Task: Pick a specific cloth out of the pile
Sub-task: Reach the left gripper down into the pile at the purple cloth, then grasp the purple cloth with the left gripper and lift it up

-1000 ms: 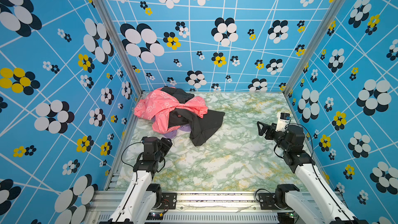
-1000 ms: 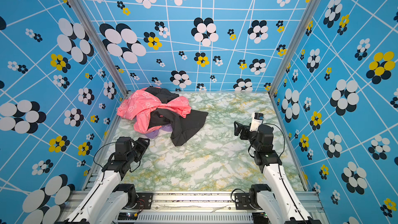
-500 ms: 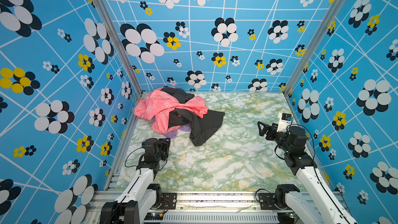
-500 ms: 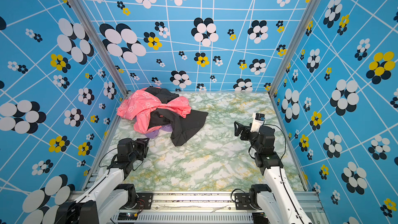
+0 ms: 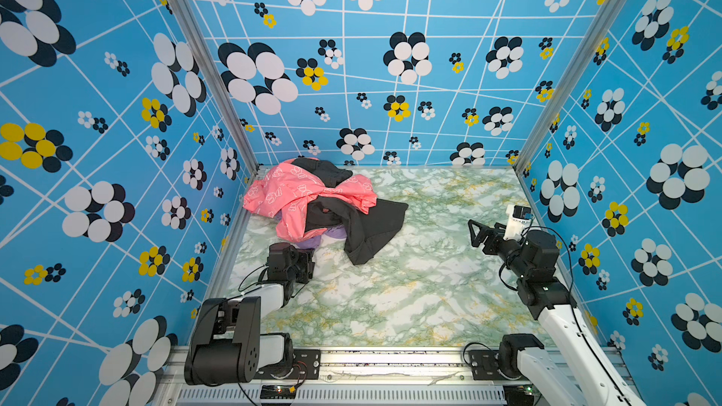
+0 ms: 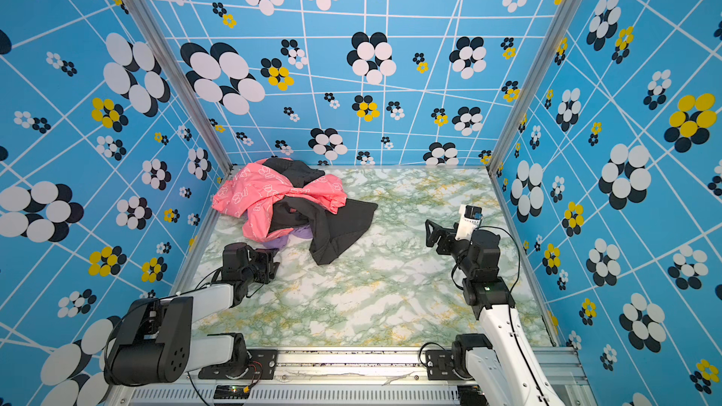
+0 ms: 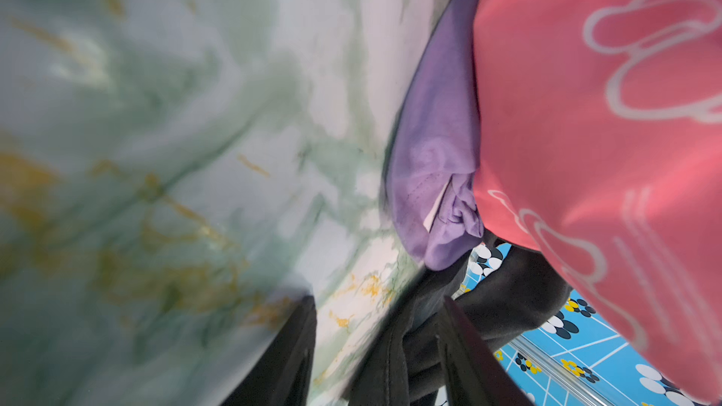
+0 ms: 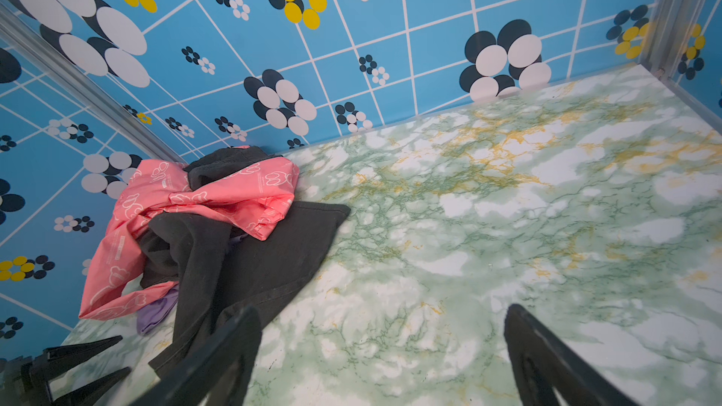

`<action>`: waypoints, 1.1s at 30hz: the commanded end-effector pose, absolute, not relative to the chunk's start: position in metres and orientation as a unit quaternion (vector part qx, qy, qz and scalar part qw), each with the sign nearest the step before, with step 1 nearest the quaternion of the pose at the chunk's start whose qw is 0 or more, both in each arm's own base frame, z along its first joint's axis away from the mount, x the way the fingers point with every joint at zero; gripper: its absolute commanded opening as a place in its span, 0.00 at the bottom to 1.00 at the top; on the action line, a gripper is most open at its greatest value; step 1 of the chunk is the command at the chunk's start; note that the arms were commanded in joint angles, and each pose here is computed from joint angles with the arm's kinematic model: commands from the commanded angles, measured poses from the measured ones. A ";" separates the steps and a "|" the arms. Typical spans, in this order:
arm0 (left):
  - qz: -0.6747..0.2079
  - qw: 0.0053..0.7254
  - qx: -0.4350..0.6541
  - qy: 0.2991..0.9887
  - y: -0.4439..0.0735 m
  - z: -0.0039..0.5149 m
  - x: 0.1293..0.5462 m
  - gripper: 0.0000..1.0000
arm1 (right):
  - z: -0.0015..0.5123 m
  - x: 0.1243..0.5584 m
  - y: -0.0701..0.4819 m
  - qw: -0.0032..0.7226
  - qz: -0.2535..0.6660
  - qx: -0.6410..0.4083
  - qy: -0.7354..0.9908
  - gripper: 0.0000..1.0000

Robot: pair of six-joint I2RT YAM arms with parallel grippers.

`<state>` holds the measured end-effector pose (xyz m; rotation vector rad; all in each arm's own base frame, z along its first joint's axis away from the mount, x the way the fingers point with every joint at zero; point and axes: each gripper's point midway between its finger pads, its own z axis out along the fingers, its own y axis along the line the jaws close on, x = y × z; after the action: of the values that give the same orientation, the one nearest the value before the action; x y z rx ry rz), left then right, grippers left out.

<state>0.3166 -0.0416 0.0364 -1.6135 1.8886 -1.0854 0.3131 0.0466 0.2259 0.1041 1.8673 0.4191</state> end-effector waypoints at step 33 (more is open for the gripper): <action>-0.374 0.256 -0.534 0.714 -0.034 0.054 0.354 0.00 | 0.227 0.311 0.045 0.571 0.175 0.044 0.801 0.99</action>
<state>0.3504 -0.0407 0.0382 -1.5292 1.9030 -1.0850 0.3119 0.0460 0.2218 0.1097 1.8845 0.4159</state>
